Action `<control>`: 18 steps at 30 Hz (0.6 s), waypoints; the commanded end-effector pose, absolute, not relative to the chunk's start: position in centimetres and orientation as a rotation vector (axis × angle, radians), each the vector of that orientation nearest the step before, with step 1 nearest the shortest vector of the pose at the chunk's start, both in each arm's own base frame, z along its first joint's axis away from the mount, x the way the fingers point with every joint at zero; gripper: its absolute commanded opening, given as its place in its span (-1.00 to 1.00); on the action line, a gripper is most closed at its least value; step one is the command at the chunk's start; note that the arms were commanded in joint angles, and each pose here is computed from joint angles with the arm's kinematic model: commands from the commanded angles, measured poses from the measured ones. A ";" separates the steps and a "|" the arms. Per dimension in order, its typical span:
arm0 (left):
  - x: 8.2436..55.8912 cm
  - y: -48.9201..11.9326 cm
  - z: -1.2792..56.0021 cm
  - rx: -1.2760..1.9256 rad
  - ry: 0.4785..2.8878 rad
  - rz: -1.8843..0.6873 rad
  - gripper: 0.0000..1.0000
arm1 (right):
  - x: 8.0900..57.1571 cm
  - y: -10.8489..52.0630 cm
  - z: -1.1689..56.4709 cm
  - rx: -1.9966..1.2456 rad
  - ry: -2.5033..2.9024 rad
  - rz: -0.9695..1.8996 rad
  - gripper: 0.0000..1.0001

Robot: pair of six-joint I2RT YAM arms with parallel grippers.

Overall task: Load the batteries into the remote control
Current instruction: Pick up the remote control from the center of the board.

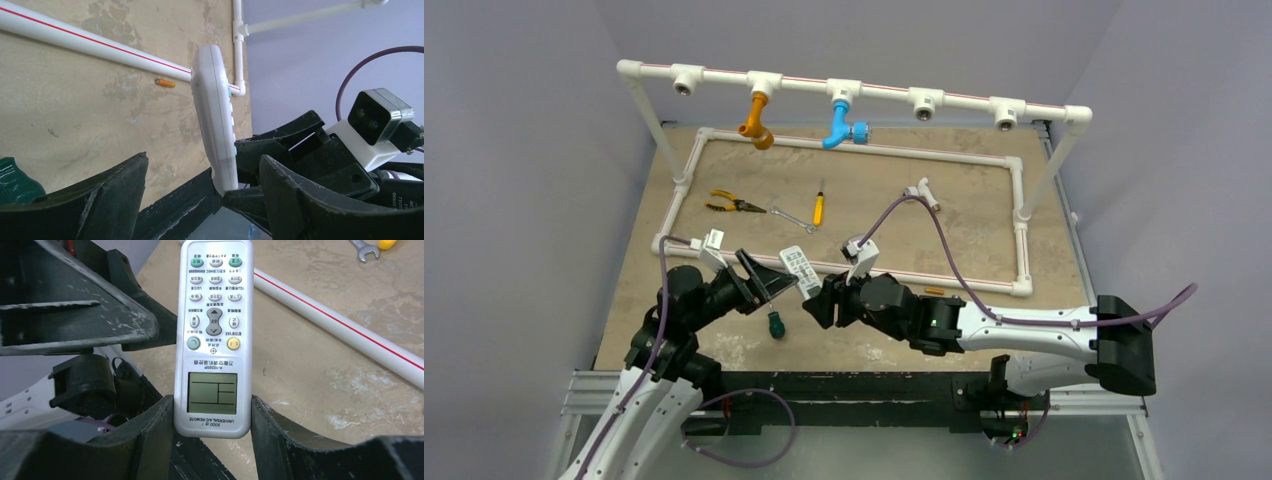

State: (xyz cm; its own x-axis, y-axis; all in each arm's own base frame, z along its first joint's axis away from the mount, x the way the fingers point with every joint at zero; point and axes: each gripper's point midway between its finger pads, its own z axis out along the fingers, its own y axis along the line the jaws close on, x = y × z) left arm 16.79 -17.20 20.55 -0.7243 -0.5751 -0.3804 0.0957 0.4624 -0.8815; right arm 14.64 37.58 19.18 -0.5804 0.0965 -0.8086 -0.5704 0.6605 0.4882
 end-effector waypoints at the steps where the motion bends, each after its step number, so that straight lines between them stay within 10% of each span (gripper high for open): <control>1: 16.6 -18.1 21.3 -0.396 2.002 -1.394 0.53 | 14.6 38.7 22.5 -0.366 1.901 1.066 -1.00; 18: 16.4 -20.2 21.3 -0.356 2.011 -1.466 -0.11 | 14.8 39.2 23.0 -0.364 1.869 1.075 -1.00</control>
State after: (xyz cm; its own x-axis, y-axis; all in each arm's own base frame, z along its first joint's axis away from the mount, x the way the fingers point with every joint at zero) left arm 16.25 -19.43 20.44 -0.7761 -0.5483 -0.3115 0.1007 0.3799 -0.9195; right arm 13.93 38.77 20.63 -0.5711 0.1062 -0.8140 -0.6219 0.5912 0.5135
